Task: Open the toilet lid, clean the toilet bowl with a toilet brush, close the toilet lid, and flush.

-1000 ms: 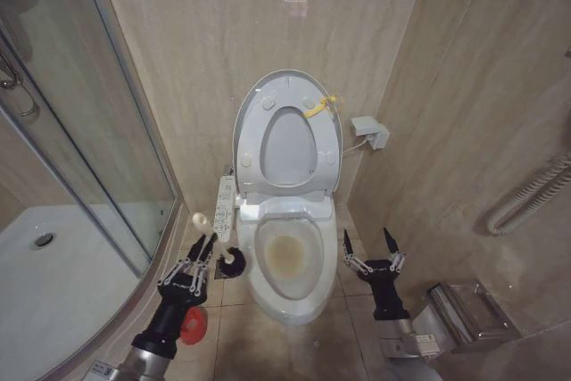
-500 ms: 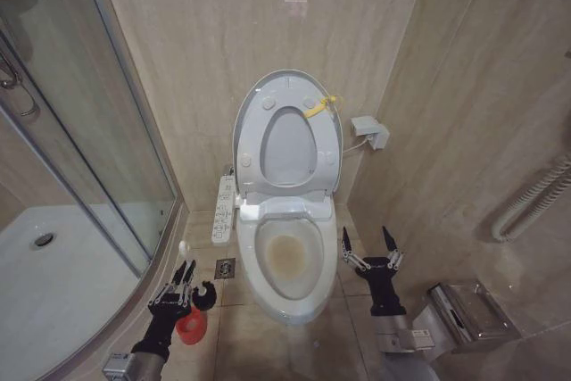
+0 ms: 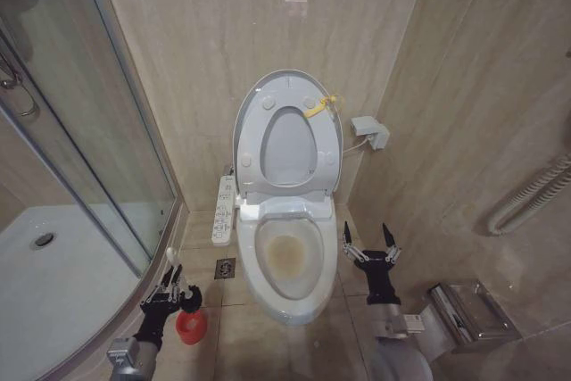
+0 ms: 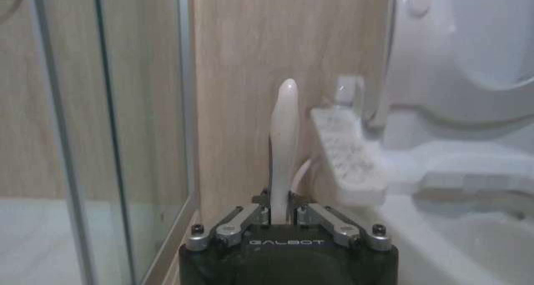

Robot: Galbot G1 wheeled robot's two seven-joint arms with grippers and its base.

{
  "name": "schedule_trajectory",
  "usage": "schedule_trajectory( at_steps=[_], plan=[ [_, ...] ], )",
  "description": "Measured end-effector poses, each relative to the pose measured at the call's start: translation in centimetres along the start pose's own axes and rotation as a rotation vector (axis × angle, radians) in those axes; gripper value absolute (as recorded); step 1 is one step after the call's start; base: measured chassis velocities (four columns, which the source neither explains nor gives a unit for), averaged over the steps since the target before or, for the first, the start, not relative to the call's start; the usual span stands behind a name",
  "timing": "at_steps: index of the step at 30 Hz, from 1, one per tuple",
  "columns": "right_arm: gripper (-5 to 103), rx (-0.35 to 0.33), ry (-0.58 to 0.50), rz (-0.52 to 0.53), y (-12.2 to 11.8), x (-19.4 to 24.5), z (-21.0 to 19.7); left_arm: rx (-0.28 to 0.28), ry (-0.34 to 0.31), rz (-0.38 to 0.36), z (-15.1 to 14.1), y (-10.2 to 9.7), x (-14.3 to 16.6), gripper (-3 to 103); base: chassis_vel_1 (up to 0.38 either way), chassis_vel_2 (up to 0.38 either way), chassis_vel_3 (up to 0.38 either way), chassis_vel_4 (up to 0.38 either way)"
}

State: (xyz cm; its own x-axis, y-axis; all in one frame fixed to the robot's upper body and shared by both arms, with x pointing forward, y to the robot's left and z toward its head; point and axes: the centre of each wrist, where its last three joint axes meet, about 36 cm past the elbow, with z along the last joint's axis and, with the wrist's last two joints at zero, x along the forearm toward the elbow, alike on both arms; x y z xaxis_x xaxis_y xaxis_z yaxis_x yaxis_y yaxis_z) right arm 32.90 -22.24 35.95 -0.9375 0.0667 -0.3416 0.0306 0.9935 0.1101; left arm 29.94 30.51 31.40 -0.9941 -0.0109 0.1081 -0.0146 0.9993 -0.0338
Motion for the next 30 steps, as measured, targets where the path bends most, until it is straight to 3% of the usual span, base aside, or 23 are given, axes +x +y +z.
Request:
schedule_trajectory(
  at_steps=[13,20,30],
  plan=[
    [100,0.002,0.017,-0.003,-0.1,-0.6,1.0,-0.035,0.101,-0.026,7.8,1.8,-4.0,14,0.0,0.0,0.0,0.0],
    [100,-0.001,0.023,-0.006,-0.1,-0.6,1.2,-0.033,0.121,-0.014,10.2,1.6,-5.0,14,0.0,0.0,0.0,0.0],
    [100,-0.003,0.031,-0.008,0.1,-0.1,1.3,-0.056,0.142,-0.008,11.1,2.6,-5.5,14,0.0,0.0,0.0,0.0]
  ],
)
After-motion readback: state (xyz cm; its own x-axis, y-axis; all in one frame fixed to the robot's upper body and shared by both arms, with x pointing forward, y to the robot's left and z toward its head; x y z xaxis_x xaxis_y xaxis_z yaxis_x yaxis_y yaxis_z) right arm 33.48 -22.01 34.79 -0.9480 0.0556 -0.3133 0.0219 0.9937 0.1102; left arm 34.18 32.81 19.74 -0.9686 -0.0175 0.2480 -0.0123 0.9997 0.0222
